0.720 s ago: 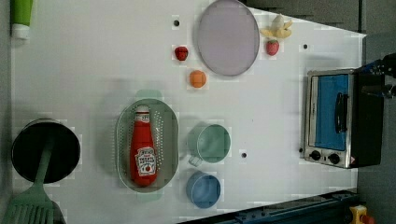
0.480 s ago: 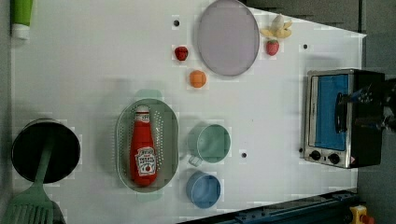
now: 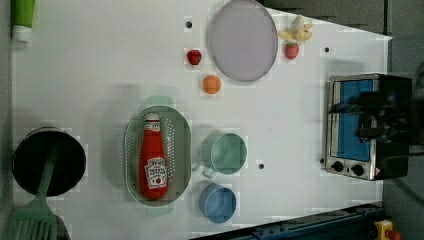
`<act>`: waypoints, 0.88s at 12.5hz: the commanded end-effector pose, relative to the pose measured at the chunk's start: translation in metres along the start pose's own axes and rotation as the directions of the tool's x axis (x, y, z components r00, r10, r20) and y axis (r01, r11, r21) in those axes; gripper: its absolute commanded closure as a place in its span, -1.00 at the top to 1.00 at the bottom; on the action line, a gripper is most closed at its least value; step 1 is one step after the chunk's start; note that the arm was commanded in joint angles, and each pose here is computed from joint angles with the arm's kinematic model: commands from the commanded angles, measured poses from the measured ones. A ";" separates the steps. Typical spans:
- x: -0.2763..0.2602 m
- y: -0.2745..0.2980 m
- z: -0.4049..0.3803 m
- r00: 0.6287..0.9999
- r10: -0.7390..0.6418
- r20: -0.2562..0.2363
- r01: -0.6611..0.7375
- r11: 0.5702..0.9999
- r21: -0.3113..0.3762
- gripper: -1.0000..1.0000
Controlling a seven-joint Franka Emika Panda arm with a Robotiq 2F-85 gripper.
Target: Pick ketchup from strainer and place it on the table
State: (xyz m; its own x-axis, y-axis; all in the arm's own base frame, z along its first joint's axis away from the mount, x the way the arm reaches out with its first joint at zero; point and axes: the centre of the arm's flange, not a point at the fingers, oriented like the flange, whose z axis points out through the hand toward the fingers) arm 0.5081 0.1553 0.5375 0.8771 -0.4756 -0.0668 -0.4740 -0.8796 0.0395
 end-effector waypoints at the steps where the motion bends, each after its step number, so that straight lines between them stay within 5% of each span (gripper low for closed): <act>1: -0.062 -0.064 0.018 0.991 -0.134 0.011 0.134 0.991 -0.011 1.00; 7: -0.163 -0.142 0.106 0.926 -0.374 0.053 0.374 0.927 0.009 1.00; 11: -0.183 -0.150 0.183 0.916 -0.402 0.002 0.399 0.910 0.112 1.00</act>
State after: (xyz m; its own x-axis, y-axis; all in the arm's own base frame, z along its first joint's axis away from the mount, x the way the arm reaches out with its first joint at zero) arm 0.3892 0.4000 0.3845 0.9984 0.0189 -0.0535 0.0129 -0.9939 -0.1097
